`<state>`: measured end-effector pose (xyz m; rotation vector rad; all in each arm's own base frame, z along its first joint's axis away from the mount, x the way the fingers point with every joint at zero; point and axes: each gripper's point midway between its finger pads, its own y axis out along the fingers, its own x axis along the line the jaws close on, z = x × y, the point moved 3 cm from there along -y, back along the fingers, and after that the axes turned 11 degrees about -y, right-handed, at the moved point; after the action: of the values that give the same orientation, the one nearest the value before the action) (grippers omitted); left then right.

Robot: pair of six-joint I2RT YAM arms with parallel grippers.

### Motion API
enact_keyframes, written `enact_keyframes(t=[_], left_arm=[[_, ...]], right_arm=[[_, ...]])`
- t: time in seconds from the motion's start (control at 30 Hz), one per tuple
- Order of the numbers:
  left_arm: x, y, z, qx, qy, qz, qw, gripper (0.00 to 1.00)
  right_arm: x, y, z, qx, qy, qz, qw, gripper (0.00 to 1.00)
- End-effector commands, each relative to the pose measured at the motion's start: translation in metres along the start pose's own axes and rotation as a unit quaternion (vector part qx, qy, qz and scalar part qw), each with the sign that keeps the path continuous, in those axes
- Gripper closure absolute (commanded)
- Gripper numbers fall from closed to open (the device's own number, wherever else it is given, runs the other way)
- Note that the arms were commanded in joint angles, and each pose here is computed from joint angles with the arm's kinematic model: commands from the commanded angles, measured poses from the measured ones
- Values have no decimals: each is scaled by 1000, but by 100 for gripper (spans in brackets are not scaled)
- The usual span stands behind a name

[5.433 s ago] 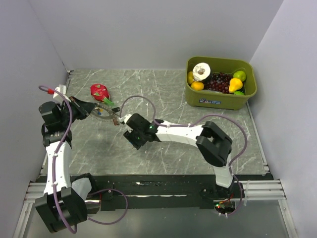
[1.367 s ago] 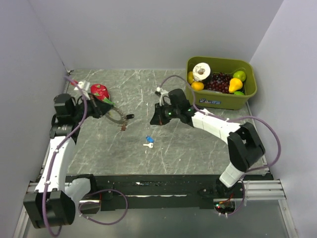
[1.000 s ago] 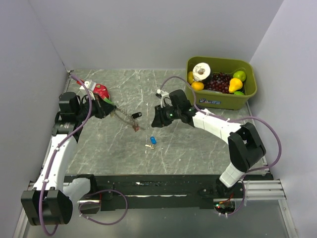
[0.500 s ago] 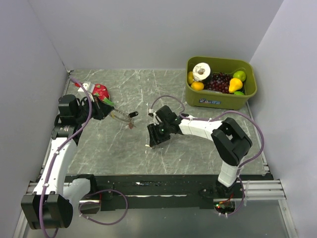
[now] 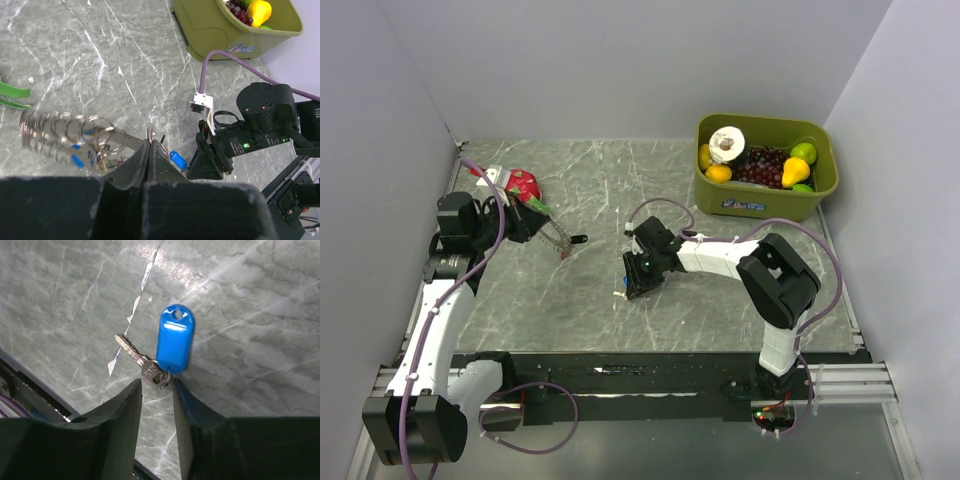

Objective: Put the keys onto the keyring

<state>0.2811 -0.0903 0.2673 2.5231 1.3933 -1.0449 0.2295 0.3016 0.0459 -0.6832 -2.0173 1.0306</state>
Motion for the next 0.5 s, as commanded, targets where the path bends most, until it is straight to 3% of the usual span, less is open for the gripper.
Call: enact_keyframes(t=[0.0, 0.13, 0.27, 0.47], left_arm=[[-11, -4, -15, -32, 34, 19, 999, 99], [-12, -5, -16, -35, 36, 20, 999, 99], [-12, -5, -16, -35, 35, 20, 999, 99], [-12, -6, -16, -37, 38, 17, 998, 99]], right_arm=[[-4, 11, 2, 6, 14, 14, 1000, 63], [-7, 14, 0, 4, 18, 20, 1000, 75], [-10, 11, -3, 0, 11, 33, 999, 100], [-7, -2, -10, -28, -30, 30, 999, 100]])
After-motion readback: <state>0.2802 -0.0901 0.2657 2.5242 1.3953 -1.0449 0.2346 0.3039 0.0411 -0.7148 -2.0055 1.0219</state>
